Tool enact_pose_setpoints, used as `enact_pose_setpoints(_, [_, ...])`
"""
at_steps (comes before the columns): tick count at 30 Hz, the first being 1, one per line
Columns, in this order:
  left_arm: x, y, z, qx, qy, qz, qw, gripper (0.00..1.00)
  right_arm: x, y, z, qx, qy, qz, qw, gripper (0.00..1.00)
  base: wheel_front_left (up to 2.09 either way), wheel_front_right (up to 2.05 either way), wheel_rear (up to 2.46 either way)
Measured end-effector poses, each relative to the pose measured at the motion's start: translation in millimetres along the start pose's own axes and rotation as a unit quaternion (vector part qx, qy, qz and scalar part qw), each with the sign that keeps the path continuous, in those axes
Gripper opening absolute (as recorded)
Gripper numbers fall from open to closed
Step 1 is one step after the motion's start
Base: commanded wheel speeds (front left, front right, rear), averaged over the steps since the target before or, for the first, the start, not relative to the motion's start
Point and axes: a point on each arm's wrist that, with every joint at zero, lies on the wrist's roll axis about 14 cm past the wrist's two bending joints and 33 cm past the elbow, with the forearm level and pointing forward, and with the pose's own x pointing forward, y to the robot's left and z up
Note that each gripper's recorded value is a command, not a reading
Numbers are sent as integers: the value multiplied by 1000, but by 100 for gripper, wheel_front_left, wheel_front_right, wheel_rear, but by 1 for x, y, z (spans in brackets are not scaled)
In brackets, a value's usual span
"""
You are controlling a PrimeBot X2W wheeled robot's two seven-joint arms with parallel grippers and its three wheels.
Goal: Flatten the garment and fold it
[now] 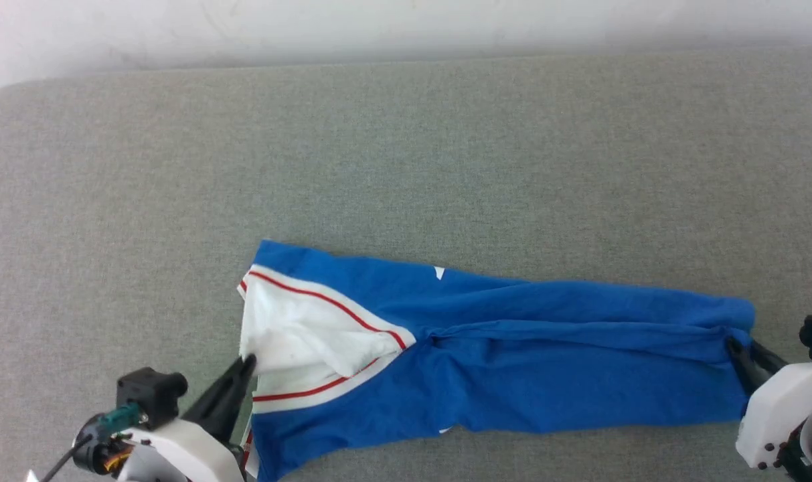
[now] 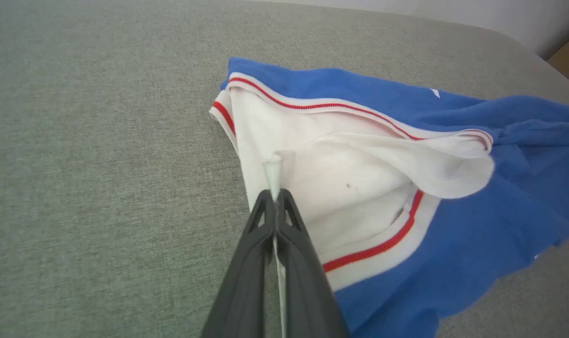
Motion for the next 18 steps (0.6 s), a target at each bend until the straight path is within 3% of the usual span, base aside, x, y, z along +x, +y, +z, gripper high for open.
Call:
enact_pose_setpoints(2, [0,-1,-4,-3,7,-2,1000,31,-2,-5,-3,-2,5,-5,1000,100,0,0,0])
enact_pose_setpoints(3, [0,-2,-3,-6,4,-1,1000,56,-3,-7,-2,-3,3,-8,1000,100,0,0,0])
enact_pose_setpoints(4, [1,-3,-2,-10,1,0,1000,93,-4,-9,0,-2,-1,-10,1000,100,0,0,0])
enact_pose_setpoints(5, [1,-3,2,-15,-7,0,1000,100,-5,-11,3,-1,-5,-12,1000,100,0,0,0])
enact_pose_setpoints(13, [-5,12,56,-69,-118,46,989,100,-22,-26,38,50,-75,-27,996,100,0,0,0])
enact_pose_setpoints(18, [-19,31,88,-38,-185,108,976,100,-22,-34,17,64,-48,-48,996,100,0,0,0])
